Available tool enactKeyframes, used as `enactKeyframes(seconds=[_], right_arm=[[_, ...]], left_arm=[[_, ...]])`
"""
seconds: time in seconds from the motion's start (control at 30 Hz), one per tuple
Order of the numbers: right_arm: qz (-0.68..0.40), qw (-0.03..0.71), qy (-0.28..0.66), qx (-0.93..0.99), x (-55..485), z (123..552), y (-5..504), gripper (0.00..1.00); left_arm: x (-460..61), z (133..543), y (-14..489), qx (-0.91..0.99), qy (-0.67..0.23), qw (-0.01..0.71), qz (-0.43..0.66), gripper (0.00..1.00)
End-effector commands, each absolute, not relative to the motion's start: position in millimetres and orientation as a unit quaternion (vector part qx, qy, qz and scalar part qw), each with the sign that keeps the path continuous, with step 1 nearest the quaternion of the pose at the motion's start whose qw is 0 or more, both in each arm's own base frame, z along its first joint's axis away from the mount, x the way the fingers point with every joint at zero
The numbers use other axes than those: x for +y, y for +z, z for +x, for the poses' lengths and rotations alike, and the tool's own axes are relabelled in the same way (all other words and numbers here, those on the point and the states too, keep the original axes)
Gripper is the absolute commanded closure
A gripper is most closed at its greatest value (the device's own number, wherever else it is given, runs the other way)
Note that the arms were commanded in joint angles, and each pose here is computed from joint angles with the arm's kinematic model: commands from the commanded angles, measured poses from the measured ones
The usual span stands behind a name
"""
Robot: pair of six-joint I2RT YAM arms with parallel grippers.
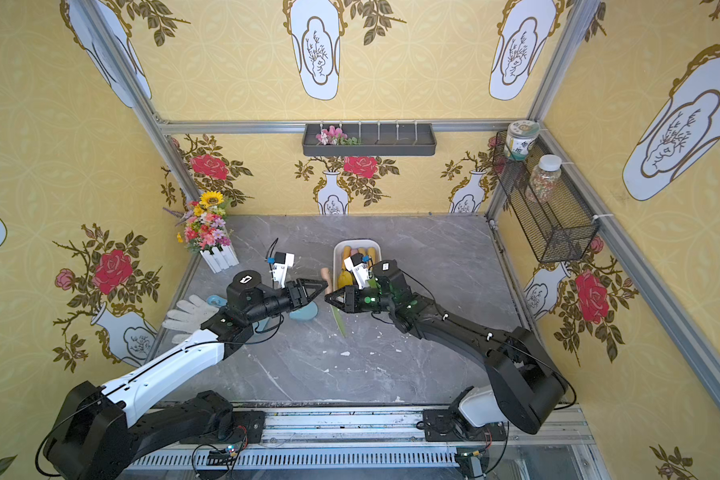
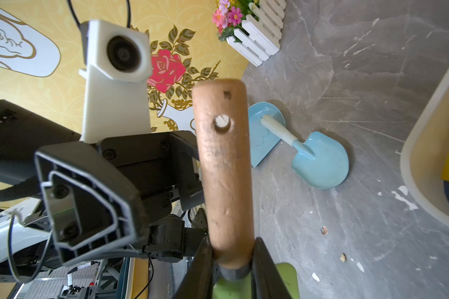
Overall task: Put the shovel into the storage box
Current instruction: Pick up the shovel from the center of the board.
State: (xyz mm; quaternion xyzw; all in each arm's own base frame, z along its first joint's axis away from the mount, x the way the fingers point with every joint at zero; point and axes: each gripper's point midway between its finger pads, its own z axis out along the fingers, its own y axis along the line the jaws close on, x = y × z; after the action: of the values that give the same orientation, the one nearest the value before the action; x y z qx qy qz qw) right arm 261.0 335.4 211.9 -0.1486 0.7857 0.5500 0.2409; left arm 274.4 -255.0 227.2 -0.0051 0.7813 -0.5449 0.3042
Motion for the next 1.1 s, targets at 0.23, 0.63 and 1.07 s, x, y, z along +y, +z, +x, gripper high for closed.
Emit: enactKeyframes(seconds=[0.23,0.63,1.07], right_arm=[[-0.170,0.245,0.599,0.744,345,255,234,0.84],[-0.163,0.234,0.601,0.747,344,257,225,0.79],[-0.058,0.250,0.510,0.821,275,288,193,0.53]], left_arm=[[-260,273,239,0.767,-0.563,0.307,0.011,0.52],[-261,271,241,0.764,-0.566,0.309,0.019,0.86],[-254,303,227,0.814,-0.489,0.312,-0.027,0.92]])
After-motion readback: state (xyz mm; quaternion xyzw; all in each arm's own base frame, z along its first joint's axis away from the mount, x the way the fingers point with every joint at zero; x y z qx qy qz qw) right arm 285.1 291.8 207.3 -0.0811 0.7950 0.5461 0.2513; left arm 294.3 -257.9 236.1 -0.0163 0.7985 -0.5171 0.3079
